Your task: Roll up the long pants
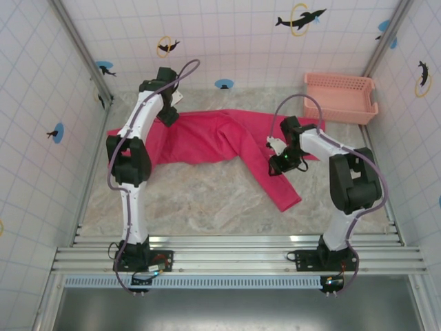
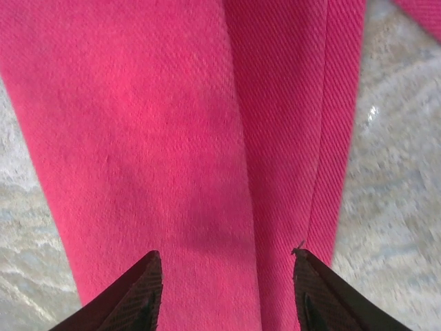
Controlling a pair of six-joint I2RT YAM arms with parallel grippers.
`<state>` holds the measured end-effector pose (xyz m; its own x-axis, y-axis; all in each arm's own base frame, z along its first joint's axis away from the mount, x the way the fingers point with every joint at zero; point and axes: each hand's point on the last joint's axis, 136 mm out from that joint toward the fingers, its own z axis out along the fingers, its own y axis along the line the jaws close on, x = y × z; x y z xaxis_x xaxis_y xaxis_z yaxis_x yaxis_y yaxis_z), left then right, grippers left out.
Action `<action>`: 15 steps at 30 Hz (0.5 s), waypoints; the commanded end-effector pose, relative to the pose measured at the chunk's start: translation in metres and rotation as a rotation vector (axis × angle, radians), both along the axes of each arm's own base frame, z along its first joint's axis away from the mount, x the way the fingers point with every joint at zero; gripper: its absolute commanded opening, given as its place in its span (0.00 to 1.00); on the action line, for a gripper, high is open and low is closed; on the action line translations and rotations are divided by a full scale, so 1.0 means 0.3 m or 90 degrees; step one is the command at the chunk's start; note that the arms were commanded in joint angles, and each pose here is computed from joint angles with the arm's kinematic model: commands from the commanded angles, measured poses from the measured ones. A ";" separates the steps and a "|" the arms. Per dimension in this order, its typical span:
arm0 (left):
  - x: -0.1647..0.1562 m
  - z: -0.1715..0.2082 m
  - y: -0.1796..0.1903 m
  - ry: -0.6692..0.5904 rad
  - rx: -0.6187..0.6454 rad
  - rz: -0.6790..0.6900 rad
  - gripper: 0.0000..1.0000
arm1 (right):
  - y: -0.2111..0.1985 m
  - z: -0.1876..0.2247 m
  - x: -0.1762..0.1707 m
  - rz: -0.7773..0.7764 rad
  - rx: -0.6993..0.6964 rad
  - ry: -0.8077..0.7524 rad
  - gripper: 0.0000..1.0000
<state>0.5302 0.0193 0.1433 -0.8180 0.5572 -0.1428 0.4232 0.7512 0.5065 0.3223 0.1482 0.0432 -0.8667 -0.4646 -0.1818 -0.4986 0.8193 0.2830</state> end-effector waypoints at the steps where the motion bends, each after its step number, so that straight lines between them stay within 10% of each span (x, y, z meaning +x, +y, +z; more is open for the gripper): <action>1: -0.022 0.037 0.015 -0.011 -0.008 0.011 0.97 | 0.037 -0.029 0.006 0.014 0.046 0.007 0.50; 6: -0.027 0.028 0.022 -0.005 0.003 0.008 0.97 | 0.053 -0.049 -0.011 0.019 0.065 0.024 0.45; 15: -0.028 0.018 0.030 -0.002 0.013 0.008 0.97 | 0.053 -0.047 -0.018 0.013 0.072 0.030 0.02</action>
<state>0.5241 0.0202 0.1286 -0.8221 0.5586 -0.1104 0.4416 0.7479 0.4957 0.3201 0.1643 0.0283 -0.8657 -0.4621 -0.1925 -0.4997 0.7747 0.3874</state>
